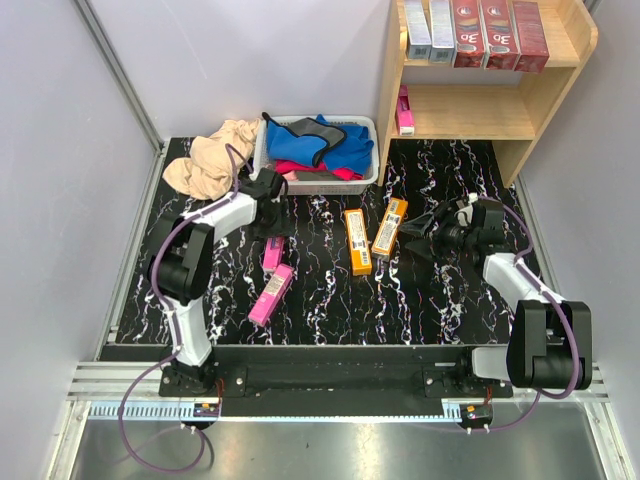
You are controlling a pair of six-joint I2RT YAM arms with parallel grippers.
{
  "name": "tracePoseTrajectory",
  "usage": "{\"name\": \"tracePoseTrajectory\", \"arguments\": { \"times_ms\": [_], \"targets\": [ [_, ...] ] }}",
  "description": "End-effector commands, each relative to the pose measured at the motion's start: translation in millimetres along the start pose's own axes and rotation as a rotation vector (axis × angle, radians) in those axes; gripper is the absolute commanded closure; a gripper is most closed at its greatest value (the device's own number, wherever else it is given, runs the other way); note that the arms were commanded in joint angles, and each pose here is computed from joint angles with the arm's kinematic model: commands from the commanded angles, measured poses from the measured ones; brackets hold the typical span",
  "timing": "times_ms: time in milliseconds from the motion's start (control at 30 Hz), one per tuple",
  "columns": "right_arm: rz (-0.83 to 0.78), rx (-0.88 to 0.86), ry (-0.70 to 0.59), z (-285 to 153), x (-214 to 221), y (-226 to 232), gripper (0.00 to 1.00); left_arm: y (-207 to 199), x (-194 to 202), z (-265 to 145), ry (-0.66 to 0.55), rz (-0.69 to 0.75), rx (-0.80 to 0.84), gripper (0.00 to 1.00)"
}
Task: Place and organize the toothpastes onto the shelf
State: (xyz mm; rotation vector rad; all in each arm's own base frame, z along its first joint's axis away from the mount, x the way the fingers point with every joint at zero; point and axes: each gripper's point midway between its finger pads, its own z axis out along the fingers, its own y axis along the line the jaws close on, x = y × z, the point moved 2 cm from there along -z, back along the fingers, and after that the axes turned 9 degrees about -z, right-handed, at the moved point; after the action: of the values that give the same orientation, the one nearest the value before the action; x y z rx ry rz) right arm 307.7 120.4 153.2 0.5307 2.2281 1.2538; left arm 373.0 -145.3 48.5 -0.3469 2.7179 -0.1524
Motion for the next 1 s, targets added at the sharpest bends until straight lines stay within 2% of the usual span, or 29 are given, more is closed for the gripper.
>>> {"name": "tracePoseTrajectory", "arguments": {
  "times_ms": [0,67,133,300,467,667,967],
  "targets": [
    [-0.07,-0.032,-0.01,-5,1,9,0.29,-8,-15,10,-0.03,0.032,0.005,0.4],
    [-0.068,-0.029,-0.009,-5,2,7,0.29,-6,-11,17,-0.012,0.032,-0.007,0.44],
    [-0.069,-0.025,-0.006,-5,4,6,0.29,-3,-5,22,0.007,0.036,-0.017,0.53],
    [-0.095,-0.017,-0.009,-6,5,5,0.28,-3,0,20,0.005,0.022,0.007,0.62],
    [-0.117,0.009,-0.015,-11,5,7,0.28,-20,-9,-1,-0.029,-0.01,0.106,0.62],
    [-0.165,0.017,-0.039,-15,1,20,0.28,-39,-28,-48,-0.111,-0.058,0.236,0.62],
    [-0.292,0.02,0.002,3,29,62,0.28,-55,-33,-125,-0.19,-0.213,0.556,0.59]
  ]
}}
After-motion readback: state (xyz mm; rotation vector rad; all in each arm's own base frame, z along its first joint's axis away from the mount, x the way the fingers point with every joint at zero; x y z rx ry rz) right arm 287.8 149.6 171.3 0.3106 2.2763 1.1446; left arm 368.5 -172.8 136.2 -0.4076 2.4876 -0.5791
